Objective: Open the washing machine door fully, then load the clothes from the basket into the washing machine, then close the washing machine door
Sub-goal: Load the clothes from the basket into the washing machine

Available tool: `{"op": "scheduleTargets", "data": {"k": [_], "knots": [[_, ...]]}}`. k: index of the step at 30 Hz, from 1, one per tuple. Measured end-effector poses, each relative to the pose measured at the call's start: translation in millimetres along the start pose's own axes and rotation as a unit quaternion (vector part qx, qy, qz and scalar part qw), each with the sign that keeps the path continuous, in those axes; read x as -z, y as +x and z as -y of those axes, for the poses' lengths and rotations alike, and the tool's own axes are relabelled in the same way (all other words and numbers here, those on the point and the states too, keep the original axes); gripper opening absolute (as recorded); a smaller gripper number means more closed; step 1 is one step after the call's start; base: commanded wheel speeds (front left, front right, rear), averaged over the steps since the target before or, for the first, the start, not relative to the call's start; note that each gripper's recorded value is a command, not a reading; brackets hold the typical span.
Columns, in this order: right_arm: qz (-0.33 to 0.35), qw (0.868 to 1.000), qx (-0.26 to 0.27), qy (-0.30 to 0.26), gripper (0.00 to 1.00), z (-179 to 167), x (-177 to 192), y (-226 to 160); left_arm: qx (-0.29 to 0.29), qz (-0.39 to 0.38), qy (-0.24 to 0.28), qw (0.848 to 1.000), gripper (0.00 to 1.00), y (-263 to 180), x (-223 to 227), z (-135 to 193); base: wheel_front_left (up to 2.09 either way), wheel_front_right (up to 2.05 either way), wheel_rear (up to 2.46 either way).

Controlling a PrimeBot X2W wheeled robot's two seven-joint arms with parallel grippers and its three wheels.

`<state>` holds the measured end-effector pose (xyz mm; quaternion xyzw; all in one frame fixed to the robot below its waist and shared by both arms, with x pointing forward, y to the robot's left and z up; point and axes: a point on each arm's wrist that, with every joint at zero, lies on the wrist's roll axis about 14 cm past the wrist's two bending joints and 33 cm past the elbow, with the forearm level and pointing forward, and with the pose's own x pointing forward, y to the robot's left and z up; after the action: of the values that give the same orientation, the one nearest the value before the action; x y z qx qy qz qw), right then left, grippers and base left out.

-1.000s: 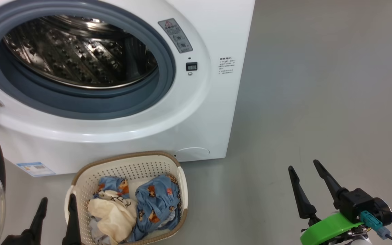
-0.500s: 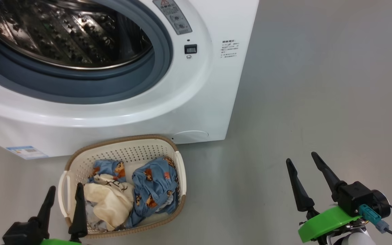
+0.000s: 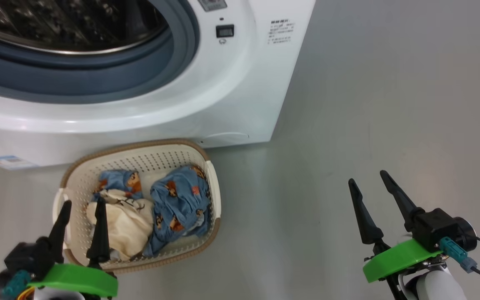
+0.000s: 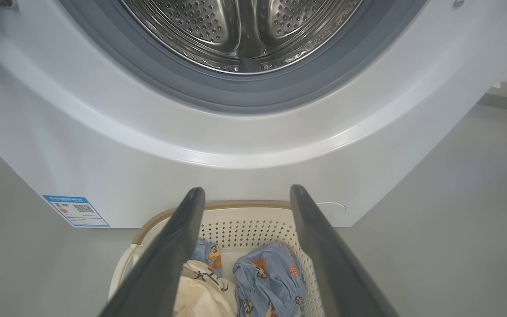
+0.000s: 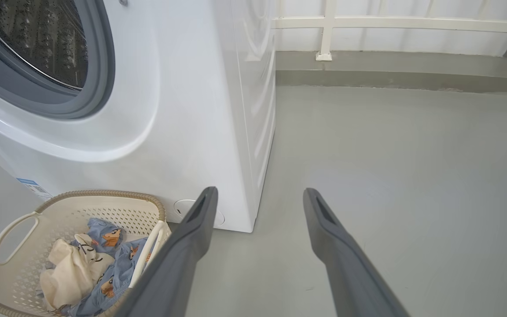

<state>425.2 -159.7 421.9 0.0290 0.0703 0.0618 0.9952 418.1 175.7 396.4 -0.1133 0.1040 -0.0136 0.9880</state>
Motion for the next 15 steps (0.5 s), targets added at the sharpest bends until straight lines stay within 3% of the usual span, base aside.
{"op": "scheduleTargets", "data": {"k": [15], "knots": [[-0.055, 0.998, 0.005, 0.016, 1.00, 8.2, 53.4, 31.2, -0.001, -0.092, 0.002, 0.996, 1.00, 55.2, 73.8, -19.1, 0.00, 0.00, 0.00]]}}
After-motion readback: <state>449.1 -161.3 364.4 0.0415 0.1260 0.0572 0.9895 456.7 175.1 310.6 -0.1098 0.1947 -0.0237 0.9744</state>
